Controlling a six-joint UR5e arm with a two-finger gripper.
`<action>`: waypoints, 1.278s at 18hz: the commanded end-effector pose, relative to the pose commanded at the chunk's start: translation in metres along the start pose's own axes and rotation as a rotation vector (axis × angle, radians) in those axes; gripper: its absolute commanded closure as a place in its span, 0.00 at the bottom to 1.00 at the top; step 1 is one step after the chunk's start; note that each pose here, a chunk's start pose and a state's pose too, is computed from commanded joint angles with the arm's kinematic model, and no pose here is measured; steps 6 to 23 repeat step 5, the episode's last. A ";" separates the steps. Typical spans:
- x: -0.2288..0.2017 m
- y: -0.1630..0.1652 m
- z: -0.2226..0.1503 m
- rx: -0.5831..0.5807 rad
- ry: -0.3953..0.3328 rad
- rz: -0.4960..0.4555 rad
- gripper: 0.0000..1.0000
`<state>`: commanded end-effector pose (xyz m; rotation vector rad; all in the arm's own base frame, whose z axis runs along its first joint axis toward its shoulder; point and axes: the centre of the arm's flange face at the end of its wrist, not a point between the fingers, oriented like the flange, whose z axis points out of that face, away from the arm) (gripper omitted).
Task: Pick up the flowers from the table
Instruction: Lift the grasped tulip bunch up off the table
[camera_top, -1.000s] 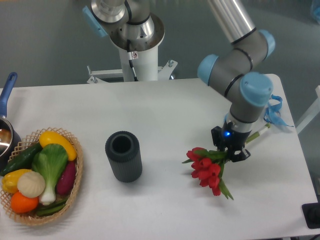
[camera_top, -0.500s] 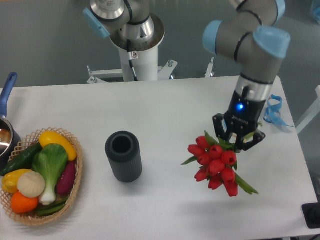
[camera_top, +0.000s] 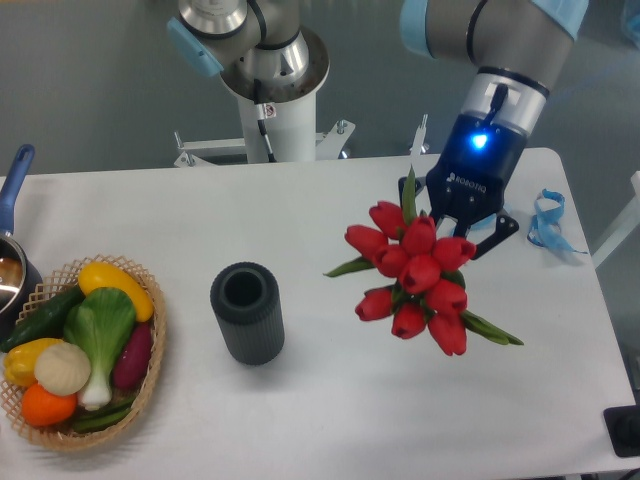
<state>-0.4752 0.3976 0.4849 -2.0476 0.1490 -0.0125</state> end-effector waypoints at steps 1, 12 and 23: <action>0.000 -0.003 0.000 0.002 0.000 -0.005 0.69; 0.001 -0.001 0.000 0.002 0.001 -0.012 0.69; 0.001 -0.001 0.000 0.002 0.001 -0.012 0.69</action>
